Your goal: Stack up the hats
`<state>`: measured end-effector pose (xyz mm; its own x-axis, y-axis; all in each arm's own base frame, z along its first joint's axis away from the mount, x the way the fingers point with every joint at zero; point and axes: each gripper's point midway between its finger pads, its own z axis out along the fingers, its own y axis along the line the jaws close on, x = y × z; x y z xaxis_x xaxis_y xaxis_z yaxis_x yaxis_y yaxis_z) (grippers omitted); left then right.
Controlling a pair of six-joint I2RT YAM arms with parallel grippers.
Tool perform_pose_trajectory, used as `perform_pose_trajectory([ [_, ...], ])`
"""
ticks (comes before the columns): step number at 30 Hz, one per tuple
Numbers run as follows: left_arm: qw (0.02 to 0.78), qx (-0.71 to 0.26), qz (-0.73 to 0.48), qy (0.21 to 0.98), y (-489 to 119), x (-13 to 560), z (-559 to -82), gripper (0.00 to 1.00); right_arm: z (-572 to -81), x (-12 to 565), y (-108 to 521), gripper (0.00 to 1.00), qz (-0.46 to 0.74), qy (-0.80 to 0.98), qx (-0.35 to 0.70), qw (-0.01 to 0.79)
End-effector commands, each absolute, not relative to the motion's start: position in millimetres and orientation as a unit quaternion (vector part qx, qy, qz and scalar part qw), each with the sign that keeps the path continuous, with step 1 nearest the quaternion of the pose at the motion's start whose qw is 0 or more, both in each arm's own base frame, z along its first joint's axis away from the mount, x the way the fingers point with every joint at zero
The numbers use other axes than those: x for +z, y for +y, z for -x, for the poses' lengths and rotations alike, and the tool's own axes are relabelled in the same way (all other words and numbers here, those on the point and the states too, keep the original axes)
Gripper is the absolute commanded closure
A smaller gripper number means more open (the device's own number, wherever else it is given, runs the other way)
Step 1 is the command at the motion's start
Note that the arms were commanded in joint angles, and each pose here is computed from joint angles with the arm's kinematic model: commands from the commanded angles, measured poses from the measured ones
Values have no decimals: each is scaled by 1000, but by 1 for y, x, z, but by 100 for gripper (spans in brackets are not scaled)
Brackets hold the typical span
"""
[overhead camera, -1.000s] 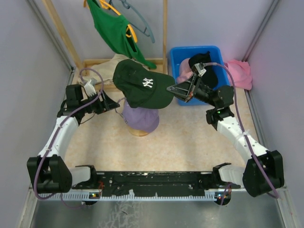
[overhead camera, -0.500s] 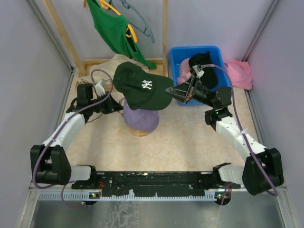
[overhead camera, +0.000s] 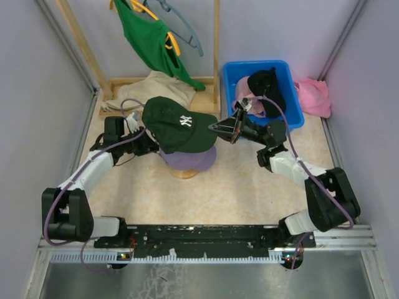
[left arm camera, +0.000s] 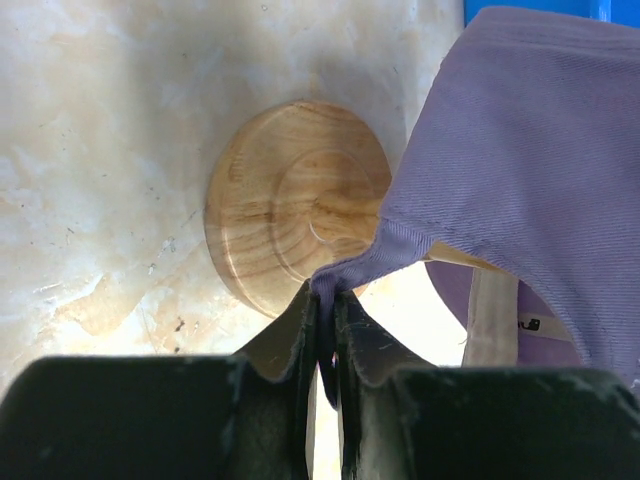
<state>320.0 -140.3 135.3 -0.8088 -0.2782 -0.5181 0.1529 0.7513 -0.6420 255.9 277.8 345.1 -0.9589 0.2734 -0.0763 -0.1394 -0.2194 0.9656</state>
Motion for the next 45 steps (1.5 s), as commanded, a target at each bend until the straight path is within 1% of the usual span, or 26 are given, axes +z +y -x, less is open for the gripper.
perform_pose_trajectory([
  [1,324,-341,40,882,-136,139,-321,86,-244,352,275,100,-24,568,813,126],
  [6,323,-331,55,885,-127,135,-324,86,-249,316,276,100,-44,574,813,92],
  [14,318,-343,71,881,-115,130,-324,87,-253,272,262,100,-71,591,801,70],
  [19,317,-359,67,875,-120,138,-325,87,-259,251,251,100,-83,611,784,74],
  [27,309,-376,64,871,-125,138,-324,88,-267,223,254,100,-93,635,764,72],
  [36,306,-377,63,872,-126,136,-322,89,-287,195,259,100,-107,689,708,112],
  [45,294,-372,71,878,-124,124,-318,89,-286,170,258,100,-108,714,682,114],
])
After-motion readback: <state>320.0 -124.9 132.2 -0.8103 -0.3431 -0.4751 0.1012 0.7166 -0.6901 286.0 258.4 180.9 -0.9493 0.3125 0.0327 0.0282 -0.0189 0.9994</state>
